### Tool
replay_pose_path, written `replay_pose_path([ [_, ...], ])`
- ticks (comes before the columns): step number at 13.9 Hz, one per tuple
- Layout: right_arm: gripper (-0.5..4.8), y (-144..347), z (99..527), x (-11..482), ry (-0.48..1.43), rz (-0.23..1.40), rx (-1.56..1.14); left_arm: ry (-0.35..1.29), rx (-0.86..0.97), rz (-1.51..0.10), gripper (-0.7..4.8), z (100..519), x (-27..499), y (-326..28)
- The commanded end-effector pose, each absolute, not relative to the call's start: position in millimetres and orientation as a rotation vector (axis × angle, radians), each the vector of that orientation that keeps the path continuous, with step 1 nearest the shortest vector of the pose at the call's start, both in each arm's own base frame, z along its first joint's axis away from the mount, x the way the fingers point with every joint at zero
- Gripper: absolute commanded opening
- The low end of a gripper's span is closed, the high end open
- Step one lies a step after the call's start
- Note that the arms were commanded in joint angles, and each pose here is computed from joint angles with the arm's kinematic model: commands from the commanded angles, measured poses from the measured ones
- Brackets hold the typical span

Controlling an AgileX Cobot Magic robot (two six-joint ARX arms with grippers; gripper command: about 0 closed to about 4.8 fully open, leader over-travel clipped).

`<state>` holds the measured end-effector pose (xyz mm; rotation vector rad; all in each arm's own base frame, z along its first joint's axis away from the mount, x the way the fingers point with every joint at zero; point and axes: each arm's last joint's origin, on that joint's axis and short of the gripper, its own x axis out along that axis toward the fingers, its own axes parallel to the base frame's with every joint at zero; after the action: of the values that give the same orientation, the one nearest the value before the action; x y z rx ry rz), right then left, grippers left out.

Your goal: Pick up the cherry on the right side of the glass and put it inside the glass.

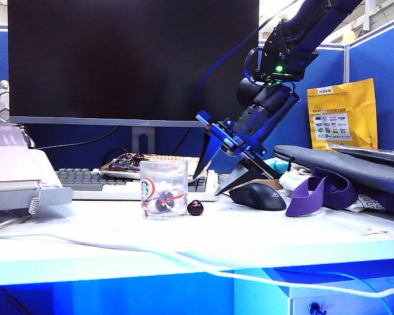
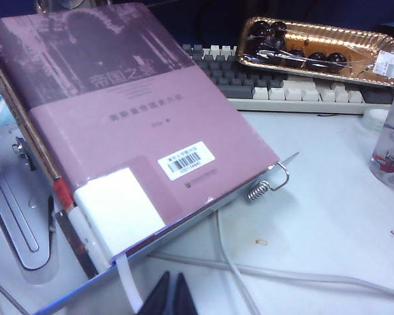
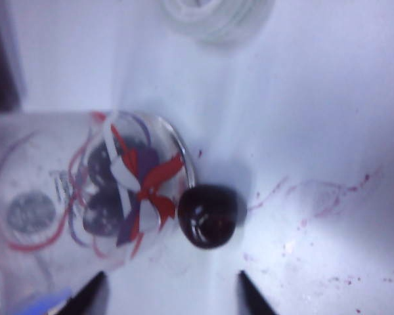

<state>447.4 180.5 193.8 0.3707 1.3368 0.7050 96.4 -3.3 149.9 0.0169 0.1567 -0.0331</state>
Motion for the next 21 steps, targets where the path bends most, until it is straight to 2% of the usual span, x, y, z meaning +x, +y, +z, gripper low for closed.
replay_pose_path([
  [1,2.75,183,197,451,1.303,0.670,0.398,0.165,0.021,-0.037,-0.05,149,96,-3],
  [9,2.74,200,180,448,1.362,0.634,0.406,0.165,0.021,-0.036,-0.05,149,96,-3],
  [21,2.74,202,175,451,1.353,0.567,0.426,0.165,0.021,-0.037,-0.05,149,96,-3],
])
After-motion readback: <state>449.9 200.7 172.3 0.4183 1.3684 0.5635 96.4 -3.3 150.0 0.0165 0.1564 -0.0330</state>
